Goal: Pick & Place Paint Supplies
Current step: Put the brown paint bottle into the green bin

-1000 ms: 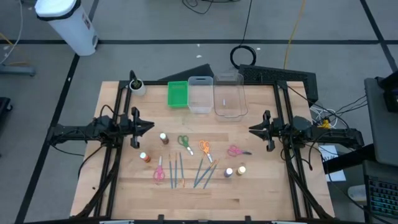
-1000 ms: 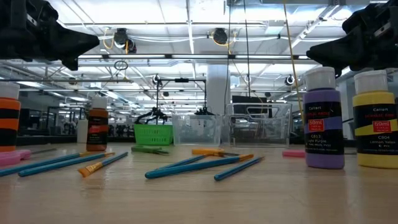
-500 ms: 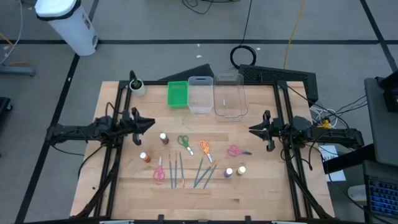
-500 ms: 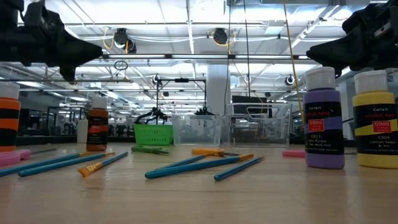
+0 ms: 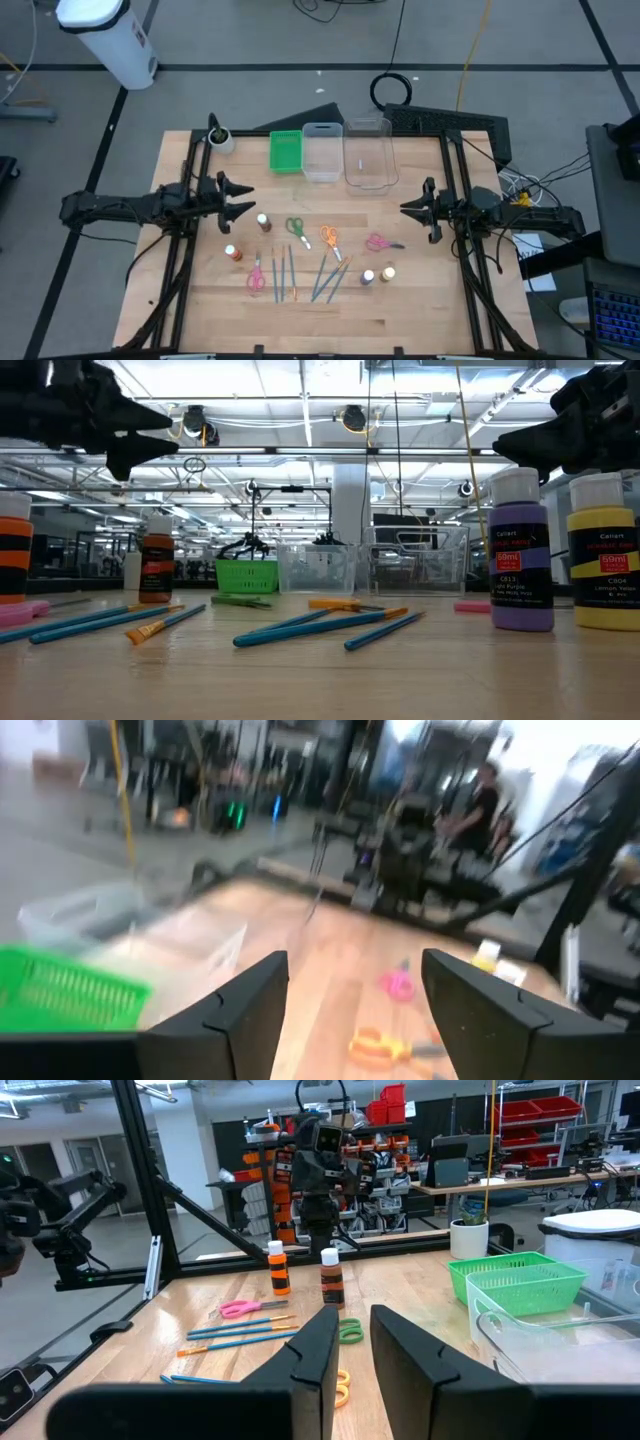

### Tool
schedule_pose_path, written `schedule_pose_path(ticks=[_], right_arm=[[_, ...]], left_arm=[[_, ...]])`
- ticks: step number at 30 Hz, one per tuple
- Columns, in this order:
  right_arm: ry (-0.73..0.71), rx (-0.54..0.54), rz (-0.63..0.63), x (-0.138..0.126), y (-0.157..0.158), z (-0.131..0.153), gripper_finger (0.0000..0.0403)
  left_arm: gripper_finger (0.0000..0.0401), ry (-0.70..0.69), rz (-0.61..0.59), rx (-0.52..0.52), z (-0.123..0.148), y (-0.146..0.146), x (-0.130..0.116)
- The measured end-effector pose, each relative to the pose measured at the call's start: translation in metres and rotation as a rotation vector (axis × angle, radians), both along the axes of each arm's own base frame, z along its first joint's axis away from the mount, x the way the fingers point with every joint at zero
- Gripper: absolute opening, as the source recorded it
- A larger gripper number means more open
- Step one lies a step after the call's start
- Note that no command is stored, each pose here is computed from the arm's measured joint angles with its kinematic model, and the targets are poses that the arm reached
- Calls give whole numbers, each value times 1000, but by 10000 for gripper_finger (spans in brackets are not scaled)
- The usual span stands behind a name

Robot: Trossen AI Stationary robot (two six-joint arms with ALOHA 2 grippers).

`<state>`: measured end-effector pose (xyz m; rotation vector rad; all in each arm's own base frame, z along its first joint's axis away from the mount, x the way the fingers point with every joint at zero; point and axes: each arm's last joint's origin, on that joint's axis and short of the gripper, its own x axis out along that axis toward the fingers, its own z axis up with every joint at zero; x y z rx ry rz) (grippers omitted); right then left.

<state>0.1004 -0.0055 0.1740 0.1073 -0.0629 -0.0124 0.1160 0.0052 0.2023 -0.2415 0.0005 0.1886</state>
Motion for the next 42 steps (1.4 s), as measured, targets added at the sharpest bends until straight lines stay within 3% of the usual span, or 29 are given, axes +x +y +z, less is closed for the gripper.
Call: schedule_pose_path(ticks=[9,19,30,42], right_arm=[[0,0,0,0,0,0,55],[0,0,0,0,0,0,55],[0,0,0,0,0,0,55],[0,0,0,0,0,0,55]], left_arm=[[241,363,-68,21,37,-9,28],[241,611,-71,46,13,-18,52],[241,722,-74,41,-3,-23,60],[241,818,15,-6,-17,-22,62]])
